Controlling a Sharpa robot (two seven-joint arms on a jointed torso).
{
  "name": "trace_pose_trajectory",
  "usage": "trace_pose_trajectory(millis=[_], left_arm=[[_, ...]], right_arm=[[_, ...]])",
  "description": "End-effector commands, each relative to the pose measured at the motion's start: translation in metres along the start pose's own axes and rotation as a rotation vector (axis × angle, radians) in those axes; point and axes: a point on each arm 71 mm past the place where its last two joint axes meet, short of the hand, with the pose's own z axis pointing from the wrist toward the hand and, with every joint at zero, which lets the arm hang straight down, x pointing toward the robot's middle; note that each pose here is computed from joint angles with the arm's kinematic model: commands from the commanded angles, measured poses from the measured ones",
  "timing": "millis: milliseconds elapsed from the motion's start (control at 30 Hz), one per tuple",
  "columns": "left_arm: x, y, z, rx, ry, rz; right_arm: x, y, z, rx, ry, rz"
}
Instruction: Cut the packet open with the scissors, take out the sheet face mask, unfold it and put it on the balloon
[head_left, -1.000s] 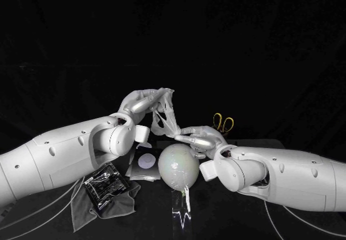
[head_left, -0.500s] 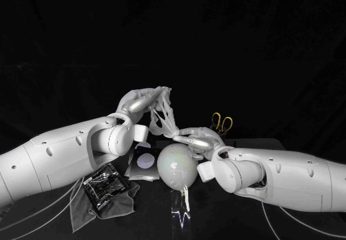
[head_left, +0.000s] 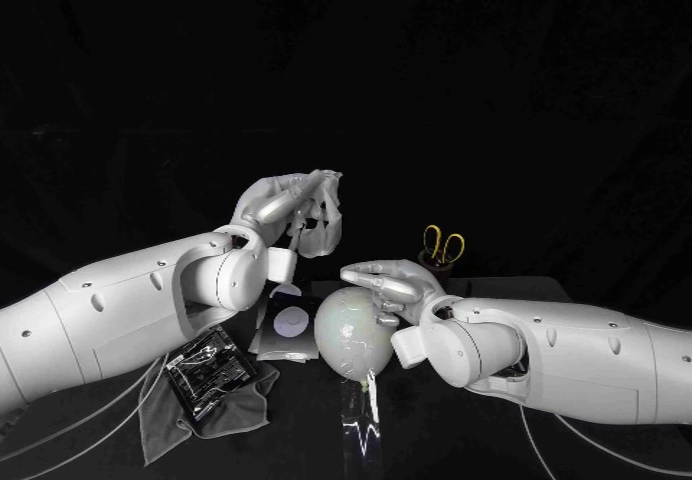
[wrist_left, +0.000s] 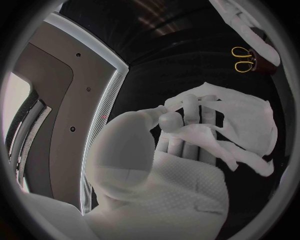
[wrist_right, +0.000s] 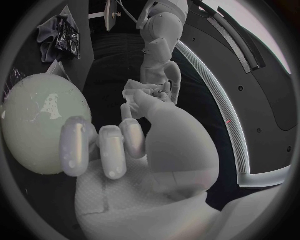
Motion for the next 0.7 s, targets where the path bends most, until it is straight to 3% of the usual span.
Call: trace_pose_trajectory(millis=[33, 200, 400, 567, 700], left_arm=[[0.0037, -0.0040, 0.0008, 0.038, 0.024, -0.019], [0.0045, -0.0049, 0.0009, 0.044, 0.048, -0.019], [0.0052, -0.0072, 0.0002, 0.032, 0.139, 0.009], [0.0055, -0.0101, -0.0005, 0.005, 0.258, 0.071], [0.0041, -0.0102, -0.0011, -0.011, 0.308, 0.113]], right_arm=[[0.007, -0.003, 0.000, 0.032, 0.086, -0.006], [0.006, -0.004, -0.001, 0.038, 0.112, -0.026], [-0.010, -0.002, -0.001, 0.009, 0.072, -0.064], [-0.033, 0.017, 0.001, -0.085, 0.011, -0.109], [-0.049, 0.042, 0.006, -0.173, -0.016, -0.145]])
